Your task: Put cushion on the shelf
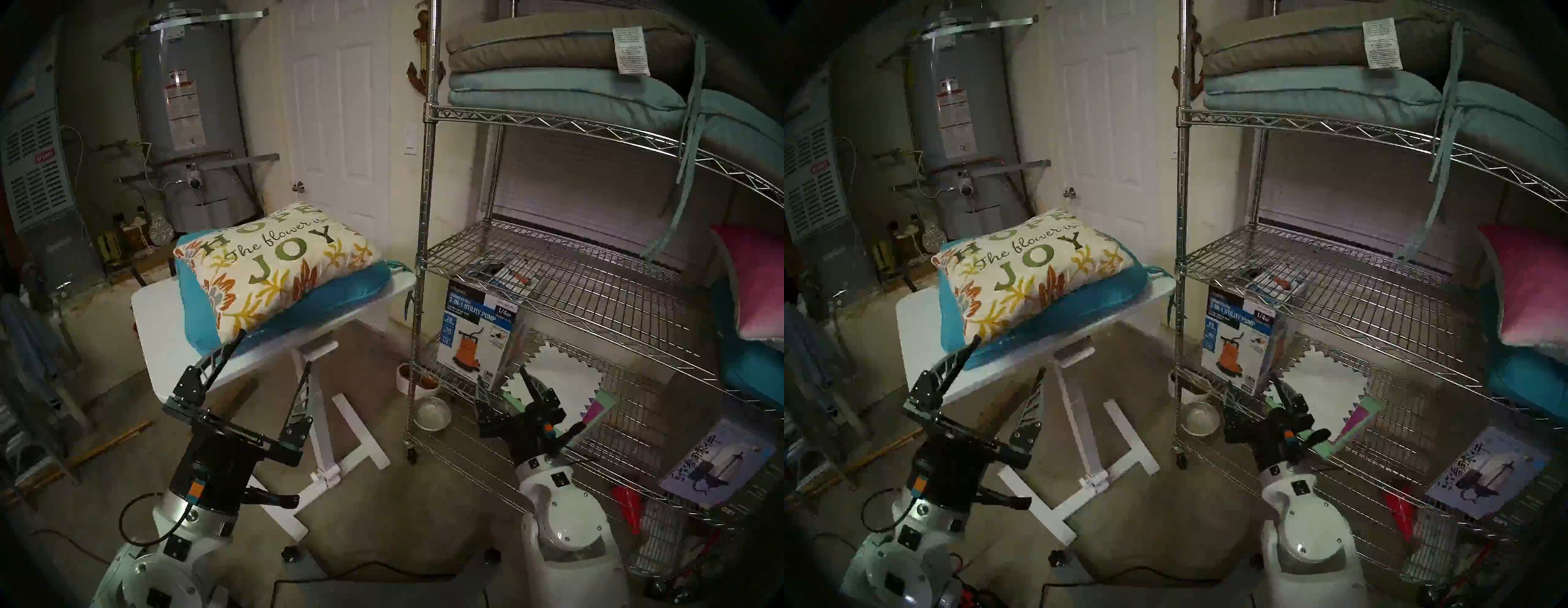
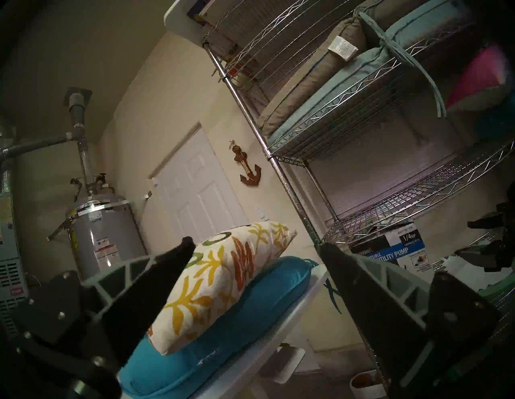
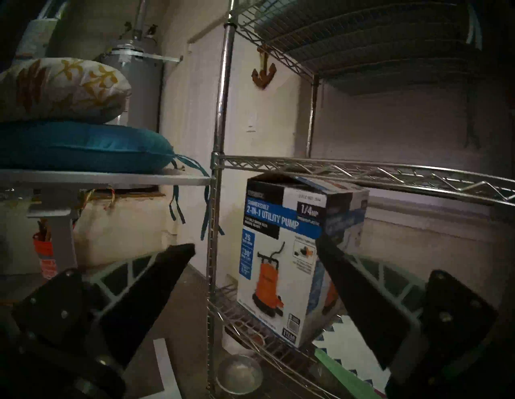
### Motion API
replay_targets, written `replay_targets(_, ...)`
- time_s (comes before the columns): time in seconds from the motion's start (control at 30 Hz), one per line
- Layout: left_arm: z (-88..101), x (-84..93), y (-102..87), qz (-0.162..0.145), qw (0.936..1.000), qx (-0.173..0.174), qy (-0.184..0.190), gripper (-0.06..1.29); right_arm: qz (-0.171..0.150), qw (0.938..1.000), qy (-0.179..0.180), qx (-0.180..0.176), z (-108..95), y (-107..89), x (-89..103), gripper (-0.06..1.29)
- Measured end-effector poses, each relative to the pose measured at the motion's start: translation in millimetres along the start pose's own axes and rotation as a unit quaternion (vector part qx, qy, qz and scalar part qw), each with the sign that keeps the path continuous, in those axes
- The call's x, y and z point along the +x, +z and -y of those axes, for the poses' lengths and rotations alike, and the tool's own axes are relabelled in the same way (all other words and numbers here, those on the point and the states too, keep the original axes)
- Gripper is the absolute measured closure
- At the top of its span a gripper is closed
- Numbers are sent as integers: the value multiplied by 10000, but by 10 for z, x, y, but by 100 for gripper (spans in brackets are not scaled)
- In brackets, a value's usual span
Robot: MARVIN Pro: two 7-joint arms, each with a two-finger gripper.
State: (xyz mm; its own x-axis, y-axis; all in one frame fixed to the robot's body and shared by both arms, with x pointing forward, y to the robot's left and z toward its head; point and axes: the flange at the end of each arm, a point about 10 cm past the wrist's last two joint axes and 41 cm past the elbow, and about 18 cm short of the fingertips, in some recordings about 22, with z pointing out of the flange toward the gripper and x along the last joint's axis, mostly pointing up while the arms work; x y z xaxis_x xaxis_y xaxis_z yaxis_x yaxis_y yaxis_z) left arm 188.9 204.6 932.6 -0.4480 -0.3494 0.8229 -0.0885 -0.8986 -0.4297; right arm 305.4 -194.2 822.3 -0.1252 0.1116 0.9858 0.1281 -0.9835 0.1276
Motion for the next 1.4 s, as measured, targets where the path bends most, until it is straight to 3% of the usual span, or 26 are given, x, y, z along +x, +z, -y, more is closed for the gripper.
replay_targets(0.23, 2, 0, -2, -1, 10000, -3, -2, -3, -151, 9988, 303, 348, 181, 181, 181, -2)
replay_targets(0.57, 4, -1, -3, -2, 10000, -7, -7, -3, -97, 9903, 1090, 852, 381, 433, 489, -2)
replay_targets(0.87, 6, -1, -4, -3, 10000, -12, -13, -3, 61, 9707, 1893, 1475, 591, 648, 845, -2)
replay_targets(1.0, 6, -1, -4, -4, 10000, -14, -14, -3, 127, 9640, 2090, 1641, 644, 700, 934, -2)
replay_targets(1.17, 8, -2, -4, -4, 10000, -15, -17, -3, 316, 9467, 2493, 2017, 770, 800, 1107, -2)
replay_targets(1.27, 8, -2, -4, -5, 10000, -16, -18, -3, 382, 9414, 2598, 2119, 808, 829, 1159, -2)
replay_targets(1.4, 9, -2, -4, -6, 10000, -18, -20, -3, 588, 9284, 2837, 2326, 904, 902, 1272, -2)
